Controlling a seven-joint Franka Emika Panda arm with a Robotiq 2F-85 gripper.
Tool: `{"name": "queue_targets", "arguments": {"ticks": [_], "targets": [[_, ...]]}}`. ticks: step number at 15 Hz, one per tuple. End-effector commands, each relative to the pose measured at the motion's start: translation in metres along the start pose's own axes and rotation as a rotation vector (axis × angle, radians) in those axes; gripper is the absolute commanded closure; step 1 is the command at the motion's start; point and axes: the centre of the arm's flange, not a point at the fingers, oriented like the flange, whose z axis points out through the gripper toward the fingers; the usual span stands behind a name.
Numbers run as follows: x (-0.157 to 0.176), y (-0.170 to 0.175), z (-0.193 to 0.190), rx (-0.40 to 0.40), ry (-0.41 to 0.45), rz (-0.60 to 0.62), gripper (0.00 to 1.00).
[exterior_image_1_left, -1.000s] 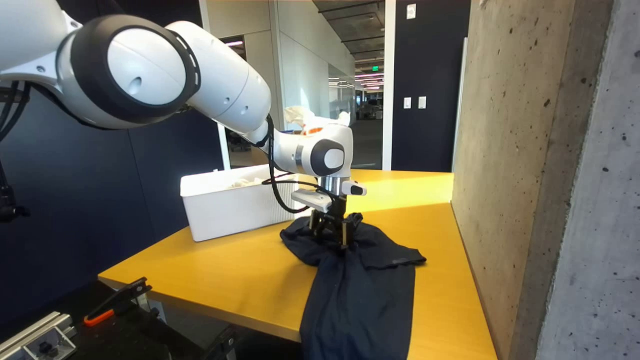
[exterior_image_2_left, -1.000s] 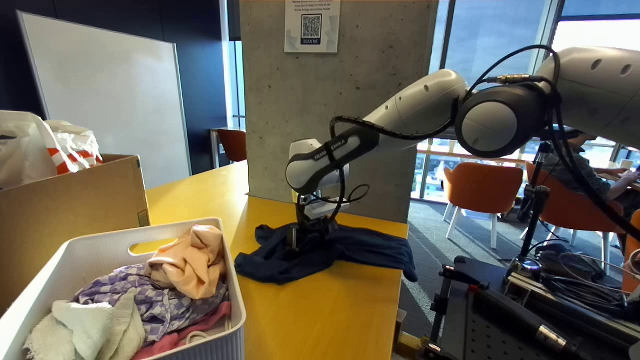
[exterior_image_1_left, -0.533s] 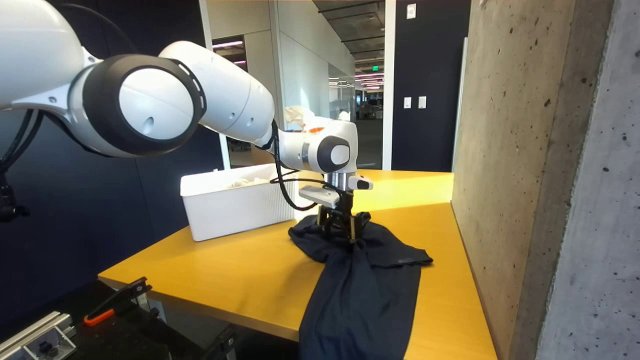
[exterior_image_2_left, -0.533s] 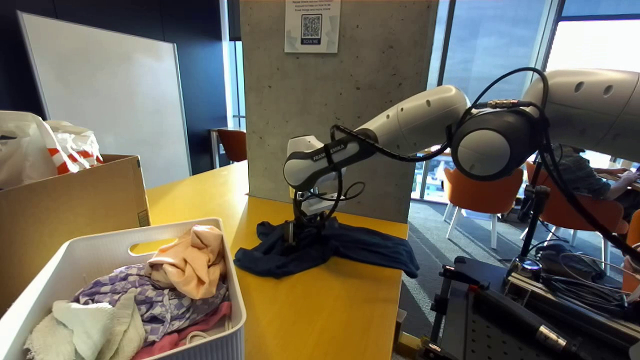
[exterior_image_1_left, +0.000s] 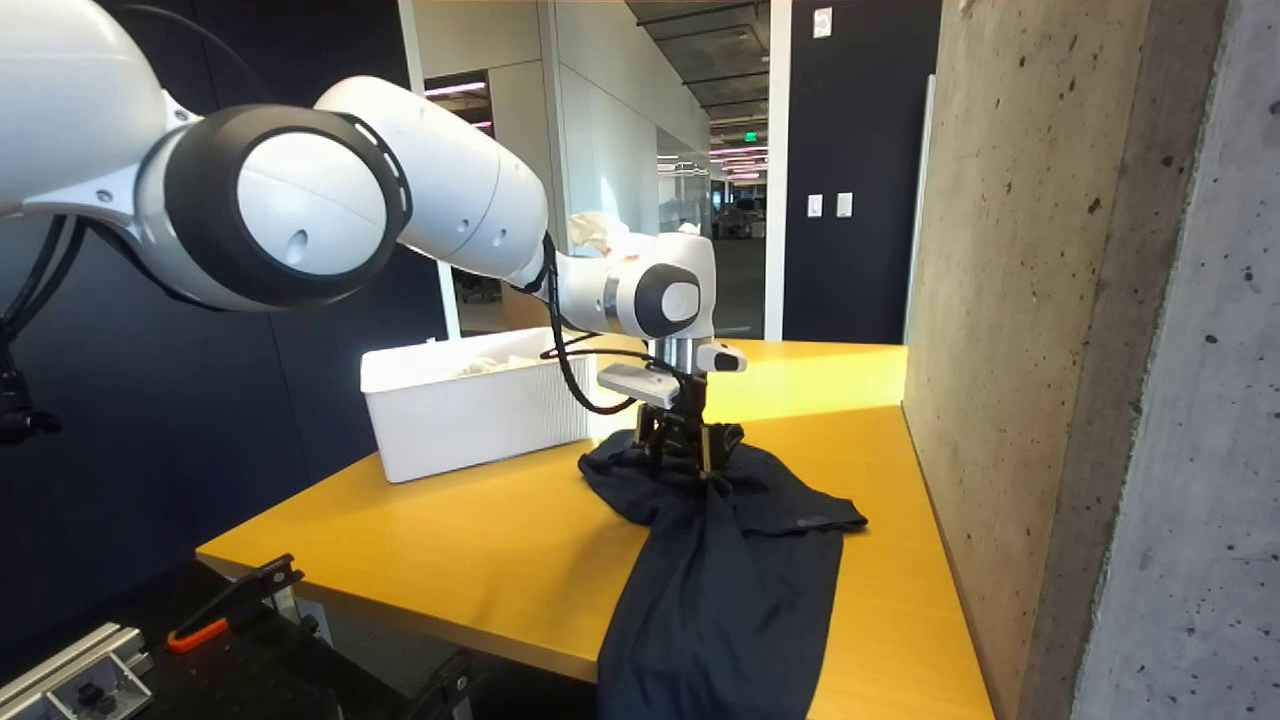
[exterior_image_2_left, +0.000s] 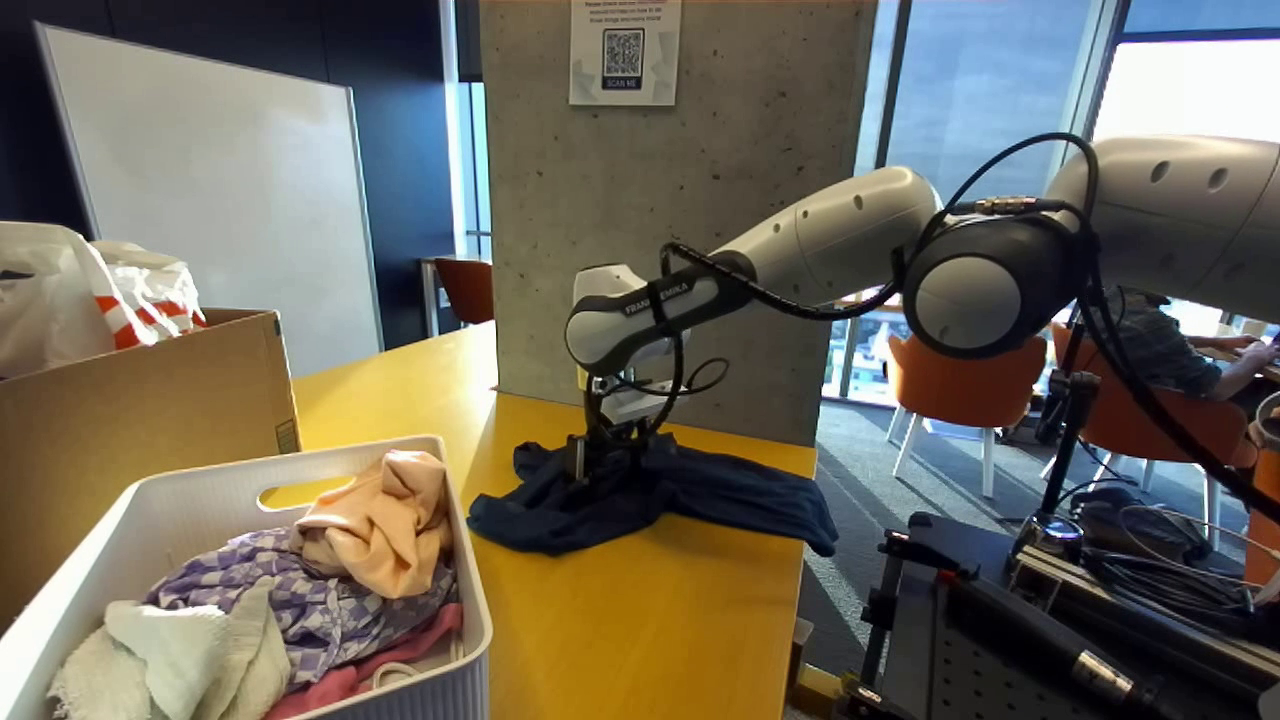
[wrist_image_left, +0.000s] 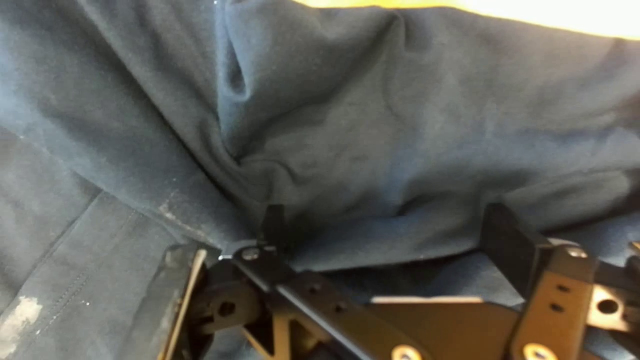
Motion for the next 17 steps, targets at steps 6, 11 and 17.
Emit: {"name": "queue_targets", "arguments": {"ticks": [6,11,17], "targets": [[-0.086,0.02,-0.034,-0.011,-0.01,0.1,0.0],[-0.103,0.021,-0.042,-0.018,0.1,0.217,0.0],[-0.135,0.031,-0.051,-0.015,0.173,0.32,0.0]]}}
